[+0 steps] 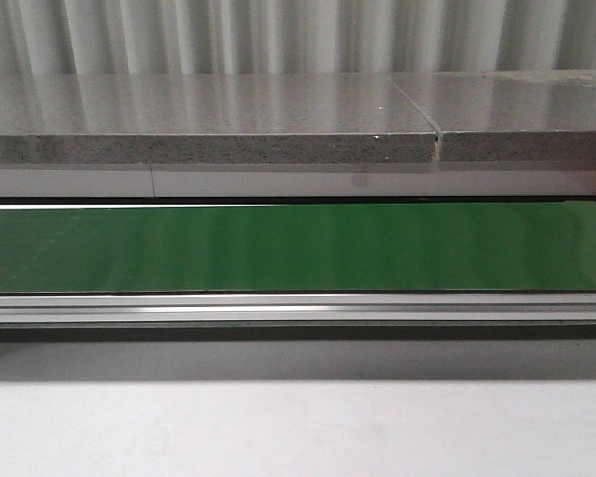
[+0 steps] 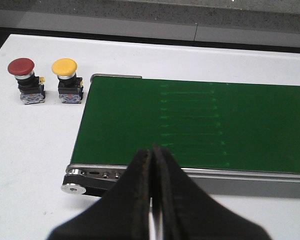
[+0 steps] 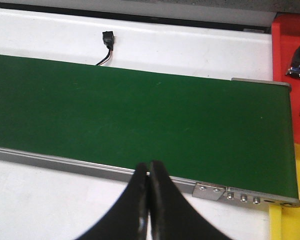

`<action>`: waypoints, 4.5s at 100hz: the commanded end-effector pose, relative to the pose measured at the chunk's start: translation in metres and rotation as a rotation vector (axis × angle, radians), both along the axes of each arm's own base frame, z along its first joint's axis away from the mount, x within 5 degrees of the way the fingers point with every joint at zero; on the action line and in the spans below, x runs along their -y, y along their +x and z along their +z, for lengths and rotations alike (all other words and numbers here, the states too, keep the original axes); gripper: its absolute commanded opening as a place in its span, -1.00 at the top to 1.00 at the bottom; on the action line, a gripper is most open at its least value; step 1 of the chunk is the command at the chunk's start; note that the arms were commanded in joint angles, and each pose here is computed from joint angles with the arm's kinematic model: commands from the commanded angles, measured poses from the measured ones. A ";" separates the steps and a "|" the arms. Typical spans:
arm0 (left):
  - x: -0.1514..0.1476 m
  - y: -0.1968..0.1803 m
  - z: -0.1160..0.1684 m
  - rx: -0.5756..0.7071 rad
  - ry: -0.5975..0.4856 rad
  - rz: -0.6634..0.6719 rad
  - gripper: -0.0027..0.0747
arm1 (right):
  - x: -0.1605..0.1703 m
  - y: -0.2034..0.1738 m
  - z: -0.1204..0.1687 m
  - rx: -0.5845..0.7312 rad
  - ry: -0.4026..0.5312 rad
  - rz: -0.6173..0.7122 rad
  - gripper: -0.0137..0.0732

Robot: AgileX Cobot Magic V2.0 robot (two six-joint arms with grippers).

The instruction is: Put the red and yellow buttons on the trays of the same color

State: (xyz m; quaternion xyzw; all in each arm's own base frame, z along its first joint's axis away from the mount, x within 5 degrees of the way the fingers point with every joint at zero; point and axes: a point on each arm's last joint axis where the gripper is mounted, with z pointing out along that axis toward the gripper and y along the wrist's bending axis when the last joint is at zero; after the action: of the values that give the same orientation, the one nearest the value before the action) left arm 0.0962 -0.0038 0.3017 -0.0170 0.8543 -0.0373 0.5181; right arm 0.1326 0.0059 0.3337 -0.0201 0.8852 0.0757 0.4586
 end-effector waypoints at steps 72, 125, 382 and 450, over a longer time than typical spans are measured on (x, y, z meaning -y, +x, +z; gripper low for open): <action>-0.009 0.011 0.017 0.055 -0.046 0.126 -0.77 | 0.000 0.002 0.013 0.089 0.010 -0.016 0.84; -0.057 0.127 0.031 -0.172 -0.148 0.387 -0.77 | 0.000 0.002 0.013 0.089 0.010 -0.016 0.84; -0.093 0.308 0.017 -0.303 -0.276 0.365 0.98 | 0.000 0.002 0.013 0.089 0.010 -0.016 0.84; -0.060 0.220 0.035 -0.341 -0.260 0.192 0.98 | 0.000 0.002 0.013 0.089 0.010 -0.016 0.84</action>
State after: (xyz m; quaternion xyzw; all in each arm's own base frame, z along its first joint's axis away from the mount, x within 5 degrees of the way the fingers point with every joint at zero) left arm 0.3246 0.0588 0.3182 -0.1668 0.9329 -0.0882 0.3067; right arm 0.1326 0.0059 0.3337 -0.0210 0.8852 0.0752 0.4587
